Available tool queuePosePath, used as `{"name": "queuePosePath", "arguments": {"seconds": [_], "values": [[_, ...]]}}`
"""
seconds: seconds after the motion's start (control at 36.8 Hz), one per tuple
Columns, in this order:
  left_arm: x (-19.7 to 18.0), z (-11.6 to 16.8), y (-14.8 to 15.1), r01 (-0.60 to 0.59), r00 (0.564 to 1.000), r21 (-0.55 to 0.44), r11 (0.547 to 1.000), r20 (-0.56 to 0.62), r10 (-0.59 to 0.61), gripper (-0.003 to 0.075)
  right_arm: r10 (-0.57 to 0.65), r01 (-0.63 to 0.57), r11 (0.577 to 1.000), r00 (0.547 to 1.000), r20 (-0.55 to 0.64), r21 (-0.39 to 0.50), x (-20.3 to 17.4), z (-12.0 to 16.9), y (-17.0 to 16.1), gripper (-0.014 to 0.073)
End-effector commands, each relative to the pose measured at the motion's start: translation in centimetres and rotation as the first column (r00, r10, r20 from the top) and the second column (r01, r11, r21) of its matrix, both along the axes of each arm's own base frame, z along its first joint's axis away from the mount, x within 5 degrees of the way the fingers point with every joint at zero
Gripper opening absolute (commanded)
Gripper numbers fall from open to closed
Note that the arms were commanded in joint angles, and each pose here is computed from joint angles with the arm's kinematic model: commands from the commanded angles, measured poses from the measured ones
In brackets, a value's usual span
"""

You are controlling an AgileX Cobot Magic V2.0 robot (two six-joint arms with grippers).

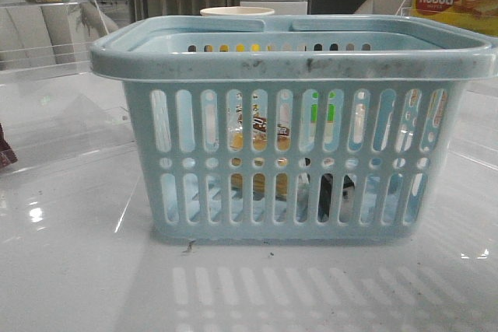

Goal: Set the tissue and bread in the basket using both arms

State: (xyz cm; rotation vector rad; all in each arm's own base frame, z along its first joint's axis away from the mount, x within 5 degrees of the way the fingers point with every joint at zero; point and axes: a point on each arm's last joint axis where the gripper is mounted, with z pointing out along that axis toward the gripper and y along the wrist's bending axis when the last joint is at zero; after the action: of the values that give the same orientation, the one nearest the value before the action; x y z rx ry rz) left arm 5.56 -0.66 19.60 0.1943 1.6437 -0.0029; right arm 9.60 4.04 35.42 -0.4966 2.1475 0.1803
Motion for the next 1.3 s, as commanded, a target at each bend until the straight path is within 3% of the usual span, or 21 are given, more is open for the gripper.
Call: {"name": "queuePosePath", "arguments": {"seconds": [0.0, 0.35, 1.28], "values": [[-0.12, 1.36, 0.15, -0.024, 0.986, -0.028, 0.999, 0.162, 0.028, 0.0092, 0.006, -0.008, 1.0, 0.997, 0.083, 0.025, 0.19, 1.24, 0.09, 0.0054], [-0.19, 2.07, 0.42, -0.069, 0.97, -0.036, 0.997, 0.233, 0.075, 0.0092, 0.006, -0.008, 1.0, 0.997, 0.083, 0.025, 0.19, 1.24, 0.09, 0.0054], [-0.17, 2.08, 0.46, -0.078, 0.969, -0.037, 0.996, 0.233, 0.084, 0.0092, 0.006, -0.008, 1.0, 0.997, 0.083, 0.025, 0.19, 1.24, 0.09, 0.0054]]}}
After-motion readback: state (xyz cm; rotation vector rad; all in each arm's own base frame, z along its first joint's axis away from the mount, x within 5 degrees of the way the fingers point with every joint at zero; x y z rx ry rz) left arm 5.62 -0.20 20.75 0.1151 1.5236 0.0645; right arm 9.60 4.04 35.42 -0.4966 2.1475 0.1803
